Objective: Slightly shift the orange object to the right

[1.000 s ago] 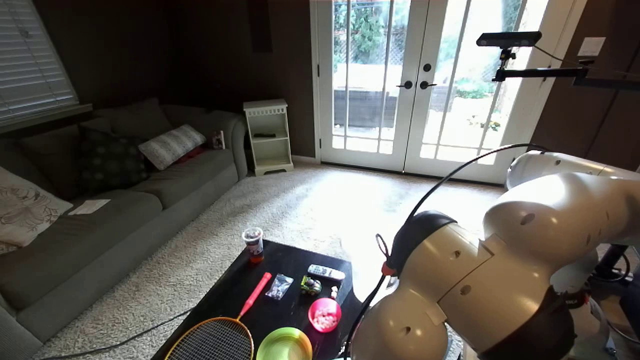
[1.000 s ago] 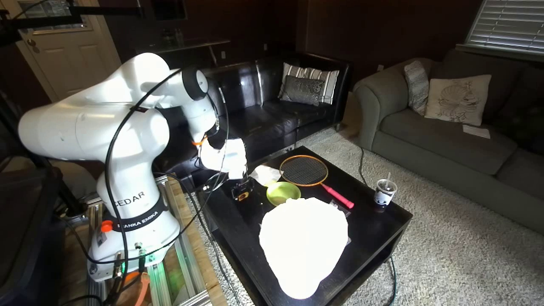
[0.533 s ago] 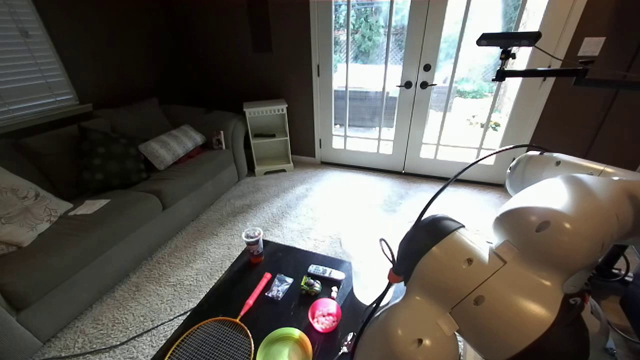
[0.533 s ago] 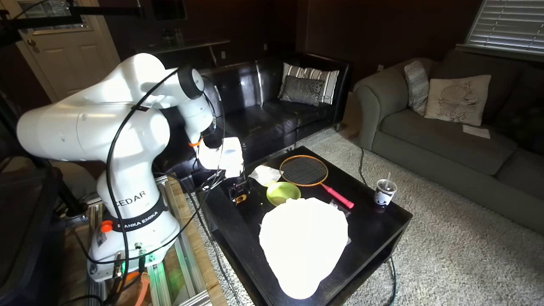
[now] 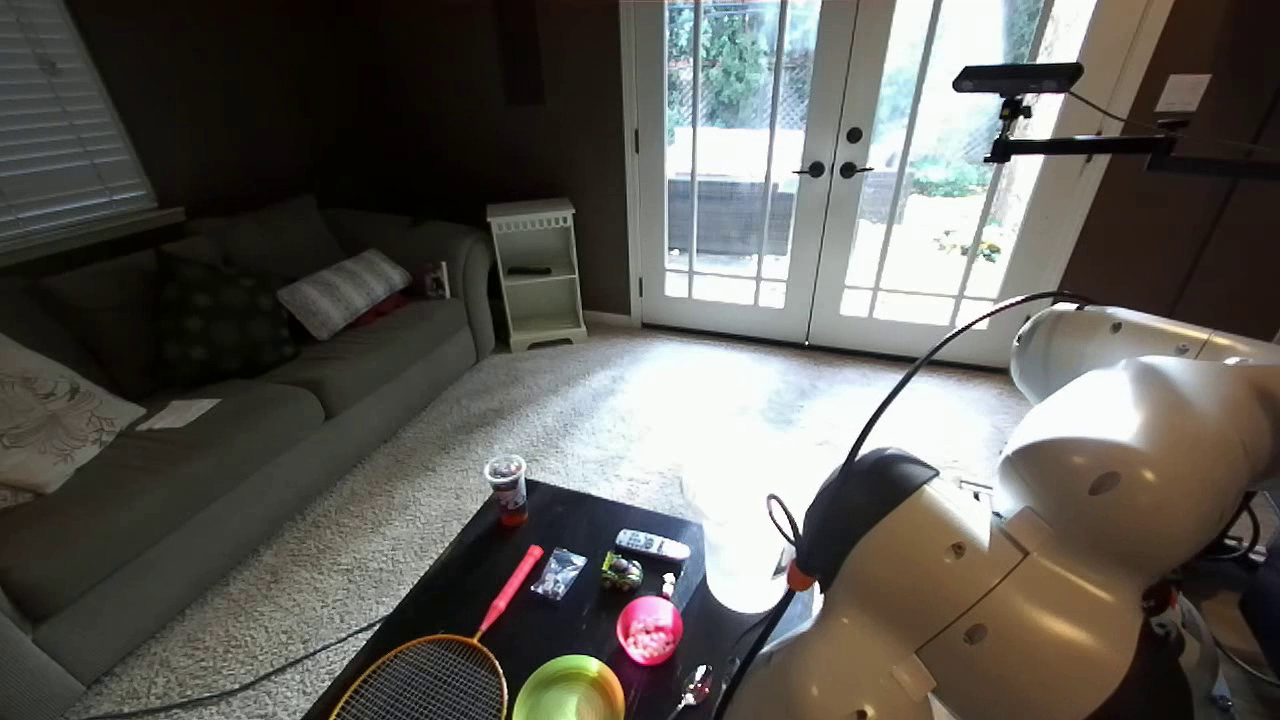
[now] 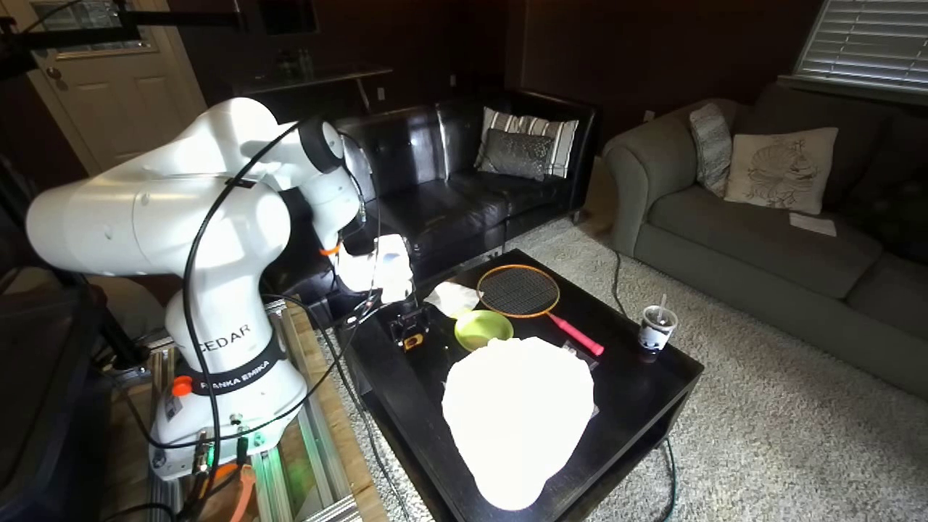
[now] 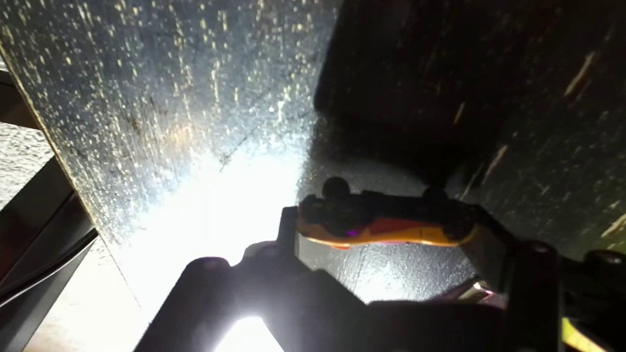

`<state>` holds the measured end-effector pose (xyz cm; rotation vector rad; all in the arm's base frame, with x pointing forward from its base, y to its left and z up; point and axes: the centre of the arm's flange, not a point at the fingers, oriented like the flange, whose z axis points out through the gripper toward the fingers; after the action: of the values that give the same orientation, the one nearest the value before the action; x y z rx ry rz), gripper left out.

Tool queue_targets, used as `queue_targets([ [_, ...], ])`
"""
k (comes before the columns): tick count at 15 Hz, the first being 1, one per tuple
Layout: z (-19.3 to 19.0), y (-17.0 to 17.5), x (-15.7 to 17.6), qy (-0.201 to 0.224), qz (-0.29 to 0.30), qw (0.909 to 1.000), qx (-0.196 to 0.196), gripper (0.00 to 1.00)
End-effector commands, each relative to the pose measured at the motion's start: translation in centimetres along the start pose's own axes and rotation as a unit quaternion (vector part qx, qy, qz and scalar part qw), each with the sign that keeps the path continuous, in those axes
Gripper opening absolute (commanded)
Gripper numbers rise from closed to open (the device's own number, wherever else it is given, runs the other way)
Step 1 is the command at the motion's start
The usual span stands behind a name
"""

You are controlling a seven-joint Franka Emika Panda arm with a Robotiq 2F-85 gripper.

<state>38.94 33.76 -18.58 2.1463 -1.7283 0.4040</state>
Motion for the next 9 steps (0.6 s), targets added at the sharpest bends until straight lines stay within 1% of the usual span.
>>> queue_targets([
  [1, 0.71, -0.56, -1.29, 0.038, 0.018, 0.9990, 0.017, 0.58],
  [9, 1.04, -0.68, -1.60, 0.086, 0.034, 0.9952, 0.031, 0.58],
])
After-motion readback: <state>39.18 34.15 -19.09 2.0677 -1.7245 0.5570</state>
